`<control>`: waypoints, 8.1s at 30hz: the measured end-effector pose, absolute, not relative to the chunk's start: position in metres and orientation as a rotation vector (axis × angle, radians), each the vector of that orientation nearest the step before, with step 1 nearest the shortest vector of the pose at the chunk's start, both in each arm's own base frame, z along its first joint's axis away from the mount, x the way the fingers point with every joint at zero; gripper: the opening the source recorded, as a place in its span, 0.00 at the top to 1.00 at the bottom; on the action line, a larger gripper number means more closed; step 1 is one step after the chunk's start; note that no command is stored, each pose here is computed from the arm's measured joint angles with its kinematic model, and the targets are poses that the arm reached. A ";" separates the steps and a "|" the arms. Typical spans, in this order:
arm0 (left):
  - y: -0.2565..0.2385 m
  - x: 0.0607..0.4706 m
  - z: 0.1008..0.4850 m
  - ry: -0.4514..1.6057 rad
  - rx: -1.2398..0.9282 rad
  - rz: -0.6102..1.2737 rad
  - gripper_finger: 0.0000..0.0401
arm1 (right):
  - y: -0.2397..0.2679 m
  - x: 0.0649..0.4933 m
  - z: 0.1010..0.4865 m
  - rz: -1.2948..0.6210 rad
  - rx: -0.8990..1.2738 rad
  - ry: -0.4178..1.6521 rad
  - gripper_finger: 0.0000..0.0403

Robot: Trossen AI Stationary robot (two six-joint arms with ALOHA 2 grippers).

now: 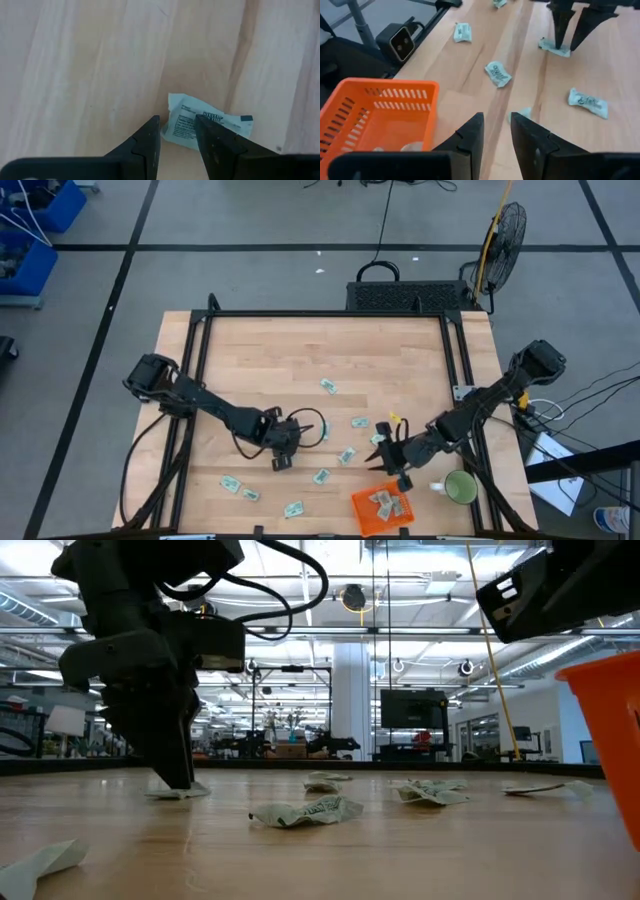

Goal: Pick and place Stevia / Truvia into bins
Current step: Put the stevia packet into the orange bin

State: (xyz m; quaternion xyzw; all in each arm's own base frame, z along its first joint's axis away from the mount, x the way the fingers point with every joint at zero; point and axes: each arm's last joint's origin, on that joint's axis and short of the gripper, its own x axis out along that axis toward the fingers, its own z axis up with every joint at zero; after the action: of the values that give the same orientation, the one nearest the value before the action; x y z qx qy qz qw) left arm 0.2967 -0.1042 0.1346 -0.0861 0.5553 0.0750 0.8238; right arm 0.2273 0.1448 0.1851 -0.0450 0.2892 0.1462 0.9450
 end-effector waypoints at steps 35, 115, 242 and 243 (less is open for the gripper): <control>-0.066 0.339 0.197 0.533 0.145 0.338 0.99 | 0.044 0.299 0.179 -0.277 0.675 0.232 0.65; -0.175 0.213 0.189 1.353 -0.390 0.029 0.55 | 0.186 0.216 0.171 0.332 -0.300 0.467 0.75; -0.040 0.357 0.215 0.452 0.404 0.601 0.97 | 0.005 0.309 0.191 -0.401 0.266 0.058 0.97; -0.041 0.357 0.215 0.451 0.404 0.598 0.96 | 0.005 0.309 0.190 -0.401 0.256 0.065 0.98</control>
State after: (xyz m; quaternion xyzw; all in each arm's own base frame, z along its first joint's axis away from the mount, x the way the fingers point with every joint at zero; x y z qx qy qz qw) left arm 0.3569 -0.0407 0.2155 0.1962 0.2188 0.2903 0.9107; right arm 0.3087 0.0055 0.1905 0.1270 0.0320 -0.1988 0.9713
